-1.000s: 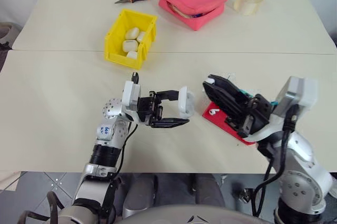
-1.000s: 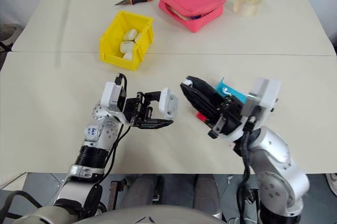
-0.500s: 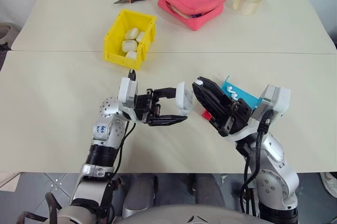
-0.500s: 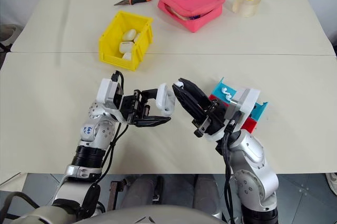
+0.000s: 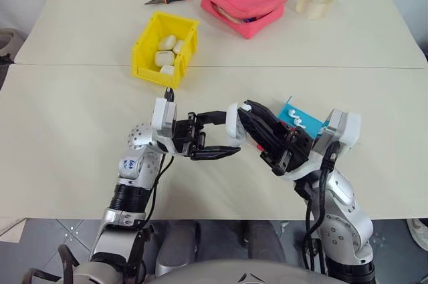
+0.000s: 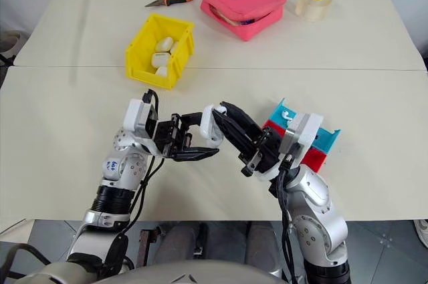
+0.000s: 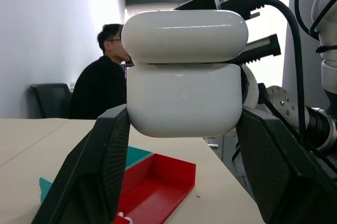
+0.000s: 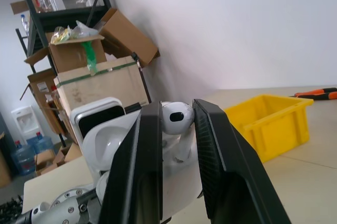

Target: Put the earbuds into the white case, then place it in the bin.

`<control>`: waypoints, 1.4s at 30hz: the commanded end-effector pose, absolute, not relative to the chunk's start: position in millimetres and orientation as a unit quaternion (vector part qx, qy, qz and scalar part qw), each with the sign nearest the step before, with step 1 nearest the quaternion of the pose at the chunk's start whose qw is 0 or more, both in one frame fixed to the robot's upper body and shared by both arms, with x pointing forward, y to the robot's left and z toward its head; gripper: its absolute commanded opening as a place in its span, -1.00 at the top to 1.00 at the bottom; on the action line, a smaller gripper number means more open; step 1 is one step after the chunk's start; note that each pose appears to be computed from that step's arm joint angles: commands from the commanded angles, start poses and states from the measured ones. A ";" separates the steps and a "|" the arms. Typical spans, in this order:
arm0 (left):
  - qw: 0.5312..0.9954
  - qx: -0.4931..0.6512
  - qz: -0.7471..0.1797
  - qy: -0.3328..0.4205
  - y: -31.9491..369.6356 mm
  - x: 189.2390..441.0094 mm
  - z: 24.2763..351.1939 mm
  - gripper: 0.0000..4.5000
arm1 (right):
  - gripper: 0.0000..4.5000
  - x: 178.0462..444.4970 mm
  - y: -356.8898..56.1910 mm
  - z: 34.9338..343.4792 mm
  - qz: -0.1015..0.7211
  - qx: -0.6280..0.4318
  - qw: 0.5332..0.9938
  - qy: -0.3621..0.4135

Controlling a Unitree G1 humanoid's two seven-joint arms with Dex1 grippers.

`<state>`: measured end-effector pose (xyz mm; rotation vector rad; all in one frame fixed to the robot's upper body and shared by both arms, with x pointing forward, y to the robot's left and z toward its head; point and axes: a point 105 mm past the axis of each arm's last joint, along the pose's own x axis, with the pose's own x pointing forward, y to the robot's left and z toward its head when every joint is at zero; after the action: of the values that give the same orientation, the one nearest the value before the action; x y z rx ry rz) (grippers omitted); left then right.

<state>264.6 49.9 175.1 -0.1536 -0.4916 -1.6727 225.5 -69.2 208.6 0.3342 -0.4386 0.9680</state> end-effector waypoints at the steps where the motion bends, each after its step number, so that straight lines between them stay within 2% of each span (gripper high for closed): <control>1: 0.628 -0.067 -0.737 -0.242 48.3 259.7 186.2 -0.21 | 0.78 222.4 -65.8 206.8 0.470 0.142 0.846 -0.207; 12: 0.627 -0.070 -0.731 -0.259 43.4 261.5 189.7 -0.21 | 0.78 222.9 -64.0 197.6 0.503 0.122 0.840 -0.165; 24: 0.625 -0.075 -0.729 -0.270 36.4 263.1 189.9 -0.21 | -0.95 224.0 -76.9 215.4 0.514 0.104 0.833 -0.176; 30: 0.629 -0.074 -0.726 -0.268 38.2 264.1 187.3 -0.21 | -0.98 223.6 -91.7 220.7 0.502 0.080 0.842 -0.181; 33: 0.639 -0.068 -0.721 -0.259 41.9 267.4 182.5 -0.21 | -0.98 219.7 -115.0 223.7 0.482 0.043 0.857 -0.178; 38: 0.651 -0.038 -0.719 -0.240 54.3 271.1 170.4 -0.21 | -0.98 207.2 -183.1 209.5 0.405 -0.062 0.905 -0.110; 42: 0.652 0.003 -0.724 -0.225 66.4 269.7 162.8 -0.21 | -0.98 190.0 -242.3 179.1 0.350 -0.144 0.926 -0.004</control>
<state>273.5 63.1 161.3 -0.0540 -0.4882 -1.6330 196.2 -229.2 175.1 -0.2108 -0.0148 0.7274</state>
